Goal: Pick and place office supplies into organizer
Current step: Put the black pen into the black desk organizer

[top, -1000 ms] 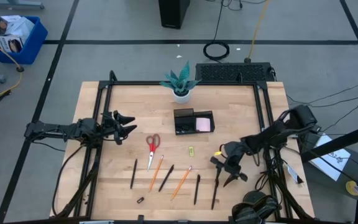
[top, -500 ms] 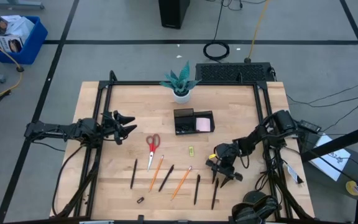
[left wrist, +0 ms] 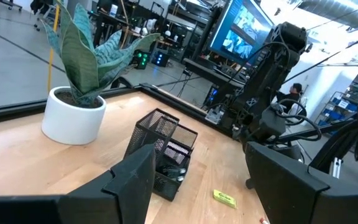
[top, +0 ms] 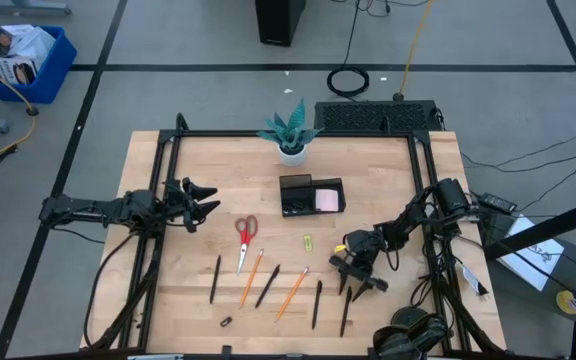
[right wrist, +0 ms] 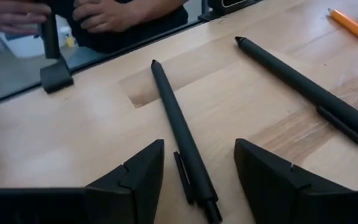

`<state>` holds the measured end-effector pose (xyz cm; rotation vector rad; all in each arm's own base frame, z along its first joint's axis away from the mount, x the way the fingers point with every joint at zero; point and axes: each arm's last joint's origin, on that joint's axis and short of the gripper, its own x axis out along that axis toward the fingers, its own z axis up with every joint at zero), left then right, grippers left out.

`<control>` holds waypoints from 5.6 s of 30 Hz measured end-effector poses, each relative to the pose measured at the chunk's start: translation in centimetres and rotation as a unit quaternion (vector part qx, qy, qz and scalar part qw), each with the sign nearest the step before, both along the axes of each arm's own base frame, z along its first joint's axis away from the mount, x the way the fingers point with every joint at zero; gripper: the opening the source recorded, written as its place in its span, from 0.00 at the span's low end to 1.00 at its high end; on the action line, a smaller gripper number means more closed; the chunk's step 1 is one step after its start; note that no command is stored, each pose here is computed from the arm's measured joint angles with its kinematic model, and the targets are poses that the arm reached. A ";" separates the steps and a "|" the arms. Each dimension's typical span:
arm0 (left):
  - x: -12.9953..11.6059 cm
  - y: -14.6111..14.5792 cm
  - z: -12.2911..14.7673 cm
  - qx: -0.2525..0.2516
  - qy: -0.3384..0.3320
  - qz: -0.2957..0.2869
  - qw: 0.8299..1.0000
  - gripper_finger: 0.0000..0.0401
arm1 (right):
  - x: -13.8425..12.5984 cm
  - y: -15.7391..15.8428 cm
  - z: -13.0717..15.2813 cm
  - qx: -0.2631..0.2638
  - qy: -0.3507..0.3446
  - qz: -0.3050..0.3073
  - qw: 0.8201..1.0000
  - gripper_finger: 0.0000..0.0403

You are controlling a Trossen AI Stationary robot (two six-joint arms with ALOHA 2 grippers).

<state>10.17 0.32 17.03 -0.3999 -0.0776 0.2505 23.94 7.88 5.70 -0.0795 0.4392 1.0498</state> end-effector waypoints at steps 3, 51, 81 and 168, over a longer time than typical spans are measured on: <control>0.0 0.0 0.0 0.000 0.000 0.000 1.000 0.64 | 0.0 0.0 0.0 -0.003 -0.005 -0.004 1.000 0.47; 0.0 0.0 0.0 0.000 0.000 0.000 1.000 0.64 | 0.2 0.8 0.3 0.005 0.029 -0.144 0.989 0.19; 0.0 0.0 0.0 0.000 0.000 0.000 1.000 0.64 | 0.1 1.9 0.8 -0.051 -0.053 -0.248 0.966 0.02; 0.0 0.0 0.0 0.000 0.000 0.000 1.000 0.64 | -1.1 2.5 2.2 0.016 -0.106 -0.294 0.950 0.07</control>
